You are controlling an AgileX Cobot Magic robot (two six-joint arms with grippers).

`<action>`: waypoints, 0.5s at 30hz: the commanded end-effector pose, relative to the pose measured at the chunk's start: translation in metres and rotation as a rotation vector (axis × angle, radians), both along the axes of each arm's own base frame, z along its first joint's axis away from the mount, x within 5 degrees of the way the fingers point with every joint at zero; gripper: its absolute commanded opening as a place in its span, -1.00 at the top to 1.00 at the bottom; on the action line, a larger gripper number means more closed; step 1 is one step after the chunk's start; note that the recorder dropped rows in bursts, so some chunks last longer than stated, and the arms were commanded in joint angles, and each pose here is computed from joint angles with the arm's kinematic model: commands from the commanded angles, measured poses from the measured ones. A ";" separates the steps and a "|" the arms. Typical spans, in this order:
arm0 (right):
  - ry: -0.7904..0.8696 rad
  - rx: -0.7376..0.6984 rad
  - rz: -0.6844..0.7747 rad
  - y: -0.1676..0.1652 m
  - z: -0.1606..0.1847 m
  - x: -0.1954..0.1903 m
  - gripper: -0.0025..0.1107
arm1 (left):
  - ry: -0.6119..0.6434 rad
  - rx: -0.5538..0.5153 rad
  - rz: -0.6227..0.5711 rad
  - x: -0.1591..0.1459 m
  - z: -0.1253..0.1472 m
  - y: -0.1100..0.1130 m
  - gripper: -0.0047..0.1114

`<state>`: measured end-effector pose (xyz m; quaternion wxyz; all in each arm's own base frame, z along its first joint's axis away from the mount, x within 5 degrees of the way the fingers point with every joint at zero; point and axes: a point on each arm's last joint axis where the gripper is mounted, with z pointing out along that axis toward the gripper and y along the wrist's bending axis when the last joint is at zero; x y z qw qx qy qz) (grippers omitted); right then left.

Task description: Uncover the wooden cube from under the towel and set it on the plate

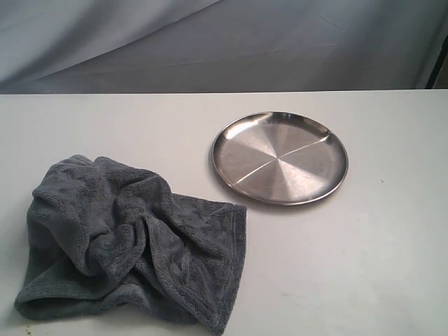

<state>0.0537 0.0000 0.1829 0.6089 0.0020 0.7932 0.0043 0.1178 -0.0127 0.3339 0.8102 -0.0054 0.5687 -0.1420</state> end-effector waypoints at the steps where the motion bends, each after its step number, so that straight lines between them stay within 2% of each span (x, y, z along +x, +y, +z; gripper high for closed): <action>1: -0.006 -0.003 0.004 0.000 -0.001 0.000 0.96 | 0.122 0.117 -0.066 0.043 0.008 -0.008 0.91; 7: -0.006 -0.003 0.004 0.000 -0.001 0.000 0.96 | 0.247 0.335 -0.122 0.092 0.002 -0.014 0.91; 9: -0.006 -0.003 0.004 0.000 -0.001 0.000 0.96 | 0.303 0.368 -0.127 0.101 -0.001 -0.014 0.92; 13: -0.006 -0.003 0.004 0.000 -0.001 0.000 0.96 | 0.453 0.328 -0.058 0.118 0.000 -0.005 0.92; 15: -0.006 -0.003 0.004 0.000 -0.001 0.000 0.96 | 0.467 0.371 -0.041 0.120 0.005 -0.003 0.92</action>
